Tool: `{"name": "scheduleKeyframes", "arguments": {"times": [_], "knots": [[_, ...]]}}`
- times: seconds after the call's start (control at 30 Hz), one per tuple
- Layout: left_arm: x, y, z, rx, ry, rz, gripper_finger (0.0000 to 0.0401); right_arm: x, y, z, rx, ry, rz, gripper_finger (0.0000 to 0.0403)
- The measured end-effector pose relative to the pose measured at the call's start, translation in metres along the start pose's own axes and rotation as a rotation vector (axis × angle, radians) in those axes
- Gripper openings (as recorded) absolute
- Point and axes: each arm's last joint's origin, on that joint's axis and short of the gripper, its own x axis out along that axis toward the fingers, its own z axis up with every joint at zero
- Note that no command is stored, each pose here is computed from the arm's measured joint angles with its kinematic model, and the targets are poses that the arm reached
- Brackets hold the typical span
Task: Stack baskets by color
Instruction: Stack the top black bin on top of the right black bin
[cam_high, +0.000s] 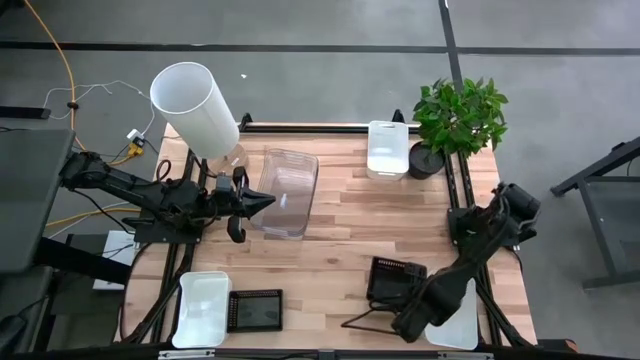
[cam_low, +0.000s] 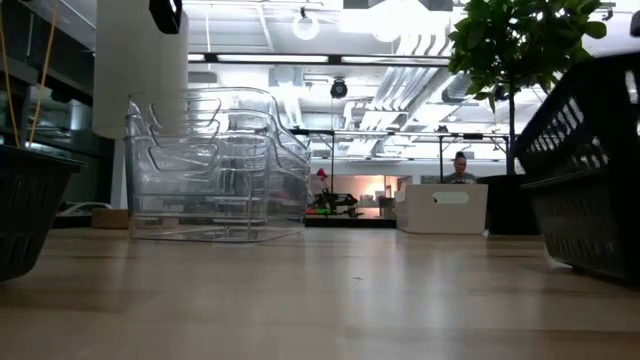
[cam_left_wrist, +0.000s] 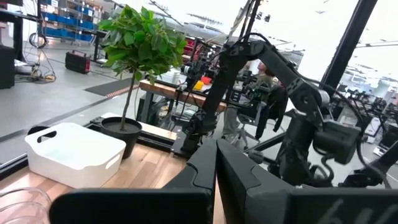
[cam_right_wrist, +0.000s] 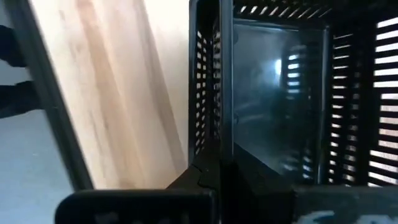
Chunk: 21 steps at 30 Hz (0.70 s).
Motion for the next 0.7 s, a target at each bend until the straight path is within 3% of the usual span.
{"name": "scheduleKeyframes", "arguments": {"times": [0.33, 0.5, 0.7], "knots": [[0.0, 0.0, 0.0, 0.0, 0.0, 0.0, 0.0, 0.018, 0.006, 0.001, -0.007, 0.0, -0.04, 0.0], [0.0, 0.0, 0.0, 0.0, 0.0, 0.0, 0.0, 0.018, 0.006, 0.003, 0.046, -0.029, -0.043, 0.0005], [0.0, 0.0, 0.0, 0.0, 0.0, 0.0, 0.0, 0.018, 0.007, 0.004, 0.094, -0.041, -0.036, 0.0076]]}}
